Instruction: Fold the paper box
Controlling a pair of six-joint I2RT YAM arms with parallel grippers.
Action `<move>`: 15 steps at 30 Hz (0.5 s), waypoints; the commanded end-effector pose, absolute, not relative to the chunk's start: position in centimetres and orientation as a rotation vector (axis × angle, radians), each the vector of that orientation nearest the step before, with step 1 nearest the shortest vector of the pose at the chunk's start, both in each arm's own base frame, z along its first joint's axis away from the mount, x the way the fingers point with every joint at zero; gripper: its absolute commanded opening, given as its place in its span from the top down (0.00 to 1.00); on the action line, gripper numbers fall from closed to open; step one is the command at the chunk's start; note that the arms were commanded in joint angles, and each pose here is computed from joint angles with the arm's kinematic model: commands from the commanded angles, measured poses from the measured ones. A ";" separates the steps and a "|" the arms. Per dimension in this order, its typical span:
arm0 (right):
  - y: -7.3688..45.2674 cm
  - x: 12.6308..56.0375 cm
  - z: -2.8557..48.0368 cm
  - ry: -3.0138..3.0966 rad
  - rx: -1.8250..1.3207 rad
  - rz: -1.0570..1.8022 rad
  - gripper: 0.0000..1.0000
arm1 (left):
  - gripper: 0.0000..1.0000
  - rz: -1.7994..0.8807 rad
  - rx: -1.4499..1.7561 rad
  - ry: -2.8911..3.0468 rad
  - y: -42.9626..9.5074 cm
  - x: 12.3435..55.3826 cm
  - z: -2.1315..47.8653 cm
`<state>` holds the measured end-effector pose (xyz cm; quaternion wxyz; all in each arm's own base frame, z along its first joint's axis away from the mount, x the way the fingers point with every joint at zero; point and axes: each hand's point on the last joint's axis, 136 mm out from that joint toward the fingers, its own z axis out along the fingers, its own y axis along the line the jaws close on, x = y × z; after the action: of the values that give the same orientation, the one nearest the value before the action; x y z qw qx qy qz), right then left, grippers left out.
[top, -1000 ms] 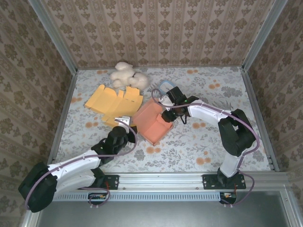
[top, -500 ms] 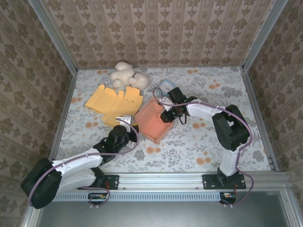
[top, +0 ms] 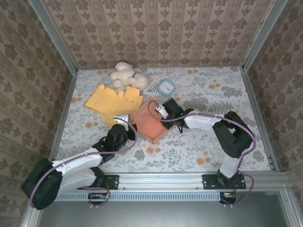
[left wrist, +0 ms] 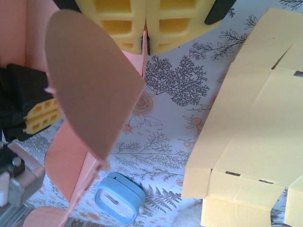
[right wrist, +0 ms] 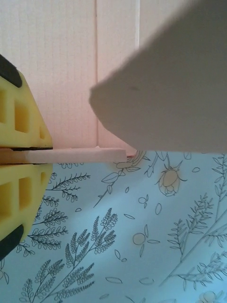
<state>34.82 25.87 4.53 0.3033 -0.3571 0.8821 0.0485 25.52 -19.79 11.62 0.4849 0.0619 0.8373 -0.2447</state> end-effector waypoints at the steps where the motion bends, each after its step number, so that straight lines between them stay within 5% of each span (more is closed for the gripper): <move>1: 25.7 34.0 4.0 2.286 -0.996 -0.019 0.87 | 1.00 -0.614 0.087 2.033 -19.2 25.7 12.2; 15: 26.9 34.0 2.5 2.185 -1.092 -0.379 0.82 | 1.00 -0.654 0.141 1.983 -19.3 25.1 13.4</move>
<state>34.65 27.65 3.79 0.3583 -0.3933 0.8396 -0.1095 25.06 -18.62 12.11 0.4832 0.0511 0.8397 -0.2425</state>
